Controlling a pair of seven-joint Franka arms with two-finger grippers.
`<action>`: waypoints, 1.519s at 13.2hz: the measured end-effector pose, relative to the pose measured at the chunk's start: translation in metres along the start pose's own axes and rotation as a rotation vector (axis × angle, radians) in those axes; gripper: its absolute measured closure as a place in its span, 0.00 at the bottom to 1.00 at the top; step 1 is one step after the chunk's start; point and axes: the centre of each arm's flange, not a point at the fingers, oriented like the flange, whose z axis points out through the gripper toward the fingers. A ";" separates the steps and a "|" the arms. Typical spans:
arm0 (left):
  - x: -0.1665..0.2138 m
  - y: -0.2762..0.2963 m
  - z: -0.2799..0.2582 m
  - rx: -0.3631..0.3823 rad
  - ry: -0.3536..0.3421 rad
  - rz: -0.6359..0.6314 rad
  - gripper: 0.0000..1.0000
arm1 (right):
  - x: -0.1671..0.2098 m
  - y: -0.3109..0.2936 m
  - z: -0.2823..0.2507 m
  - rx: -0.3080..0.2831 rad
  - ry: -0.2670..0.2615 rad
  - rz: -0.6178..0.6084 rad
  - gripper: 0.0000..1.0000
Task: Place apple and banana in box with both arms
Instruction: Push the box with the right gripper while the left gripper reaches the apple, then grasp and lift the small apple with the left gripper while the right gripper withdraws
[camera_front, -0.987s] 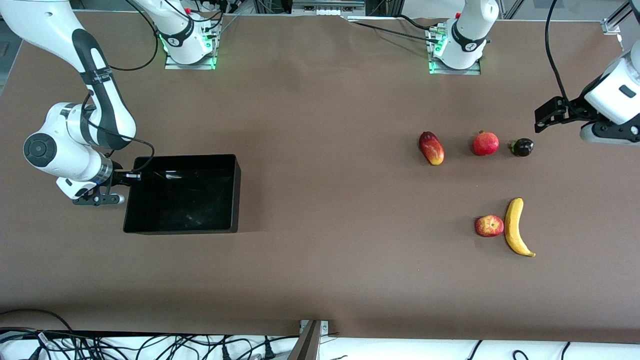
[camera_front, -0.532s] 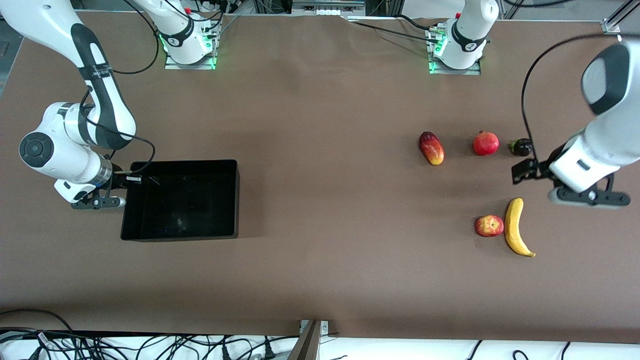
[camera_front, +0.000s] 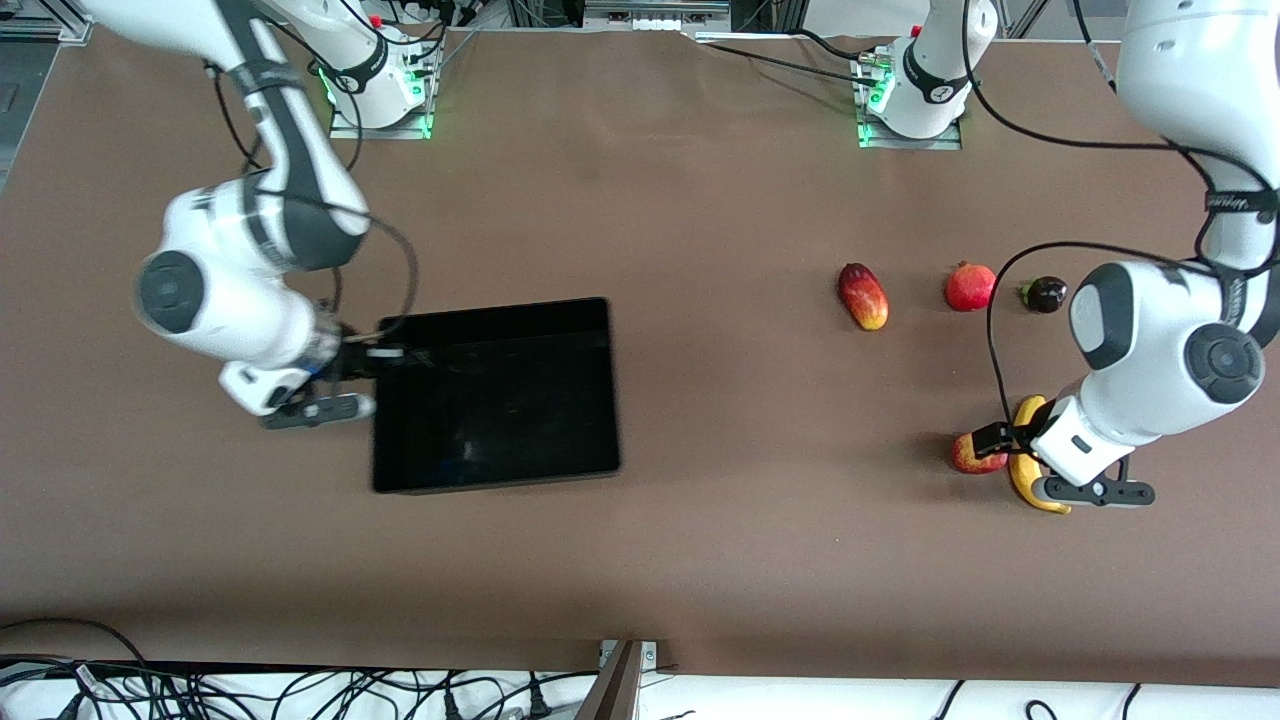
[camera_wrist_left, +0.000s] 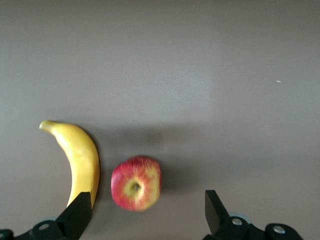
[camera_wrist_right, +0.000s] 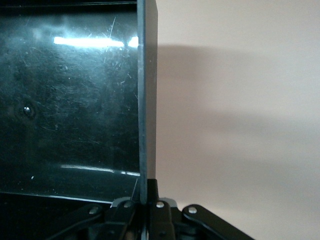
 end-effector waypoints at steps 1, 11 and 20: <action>0.001 -0.001 0.016 0.000 0.001 0.000 0.00 | -0.008 -0.042 0.012 -0.004 -0.015 0.017 0.95; -0.004 -0.013 0.095 0.002 0.034 -0.004 0.00 | -0.063 -0.278 0.153 0.012 0.020 0.102 0.95; -0.031 -0.027 0.129 0.002 0.000 -0.023 0.22 | -0.036 -0.271 0.125 0.034 0.100 0.122 0.35</action>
